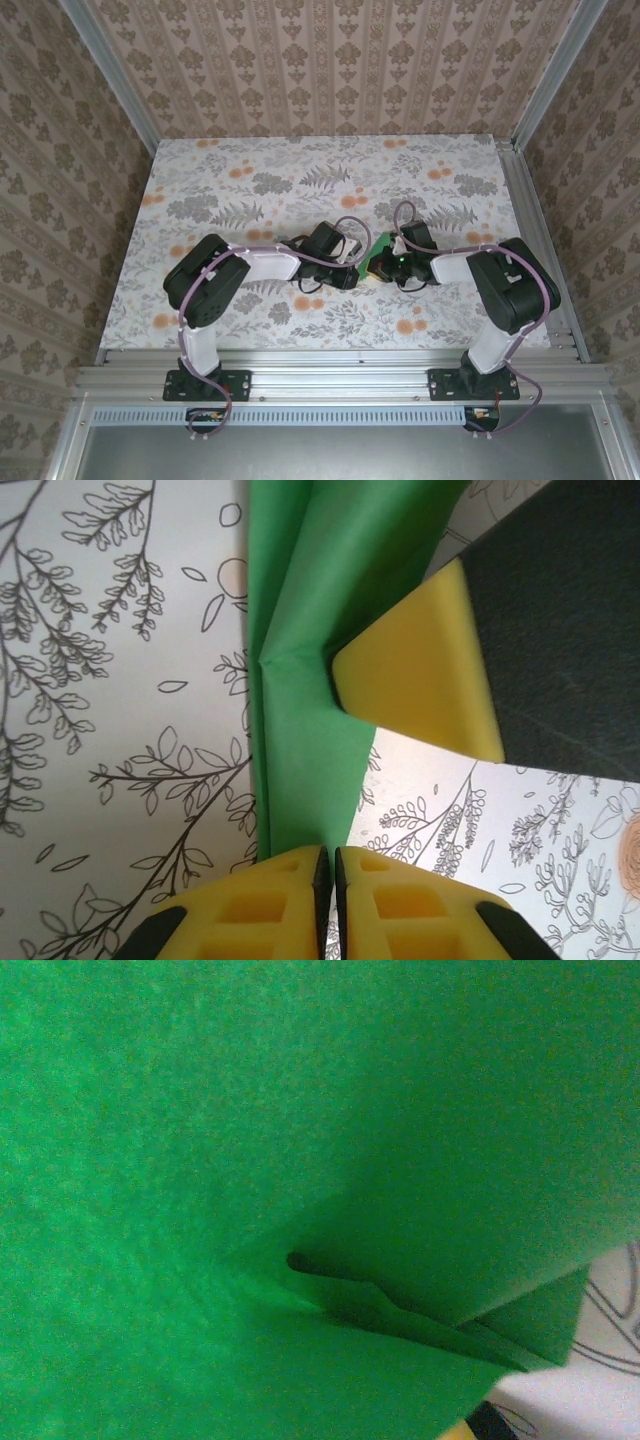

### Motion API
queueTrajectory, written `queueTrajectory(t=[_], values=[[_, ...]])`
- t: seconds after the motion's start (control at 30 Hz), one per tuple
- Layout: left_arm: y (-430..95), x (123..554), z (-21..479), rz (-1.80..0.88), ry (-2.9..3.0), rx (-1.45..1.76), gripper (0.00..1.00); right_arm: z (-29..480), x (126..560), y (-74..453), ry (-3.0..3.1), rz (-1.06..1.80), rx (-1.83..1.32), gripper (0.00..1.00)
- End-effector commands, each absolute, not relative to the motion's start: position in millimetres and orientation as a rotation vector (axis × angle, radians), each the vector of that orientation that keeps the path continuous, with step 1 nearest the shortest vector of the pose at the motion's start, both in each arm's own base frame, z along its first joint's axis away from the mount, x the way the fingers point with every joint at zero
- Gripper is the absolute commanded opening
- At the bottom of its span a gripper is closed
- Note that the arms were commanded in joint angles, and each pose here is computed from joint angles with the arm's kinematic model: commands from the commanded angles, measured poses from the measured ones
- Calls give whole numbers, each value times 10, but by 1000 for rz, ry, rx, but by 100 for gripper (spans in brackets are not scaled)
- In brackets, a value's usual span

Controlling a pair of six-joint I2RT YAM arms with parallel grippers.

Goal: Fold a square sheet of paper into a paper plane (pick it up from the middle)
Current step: Fold the wing for the fifth time at the center of the table.

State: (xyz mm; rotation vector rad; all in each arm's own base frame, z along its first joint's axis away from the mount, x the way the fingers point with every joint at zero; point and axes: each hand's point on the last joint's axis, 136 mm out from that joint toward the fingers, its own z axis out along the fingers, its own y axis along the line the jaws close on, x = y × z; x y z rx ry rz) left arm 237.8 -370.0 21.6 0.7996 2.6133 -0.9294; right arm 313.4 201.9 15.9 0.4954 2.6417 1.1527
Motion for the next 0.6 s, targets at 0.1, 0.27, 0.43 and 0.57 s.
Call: queueTrajectory(t=[0.1, 0.27, 0.43, 0.57], values=[[-3308, 2287, -306, -669, 2813, 767, 14, 278, 3164, 1955, 2602, 1136, 579, 5], [-3258, 2285, -352, -658, 2836, 749, 14, 491, 3207, 2164, 2498, 1236, 604, 9], [-3274, 2297, -327, -692, 2826, 745, 14, 475, 3187, 2254, 2467, 1215, 658, 8], [-3266, 2277, -346, -694, 2832, 756, 14, 344, 3227, 2222, 2471, 1164, 692, 6]])
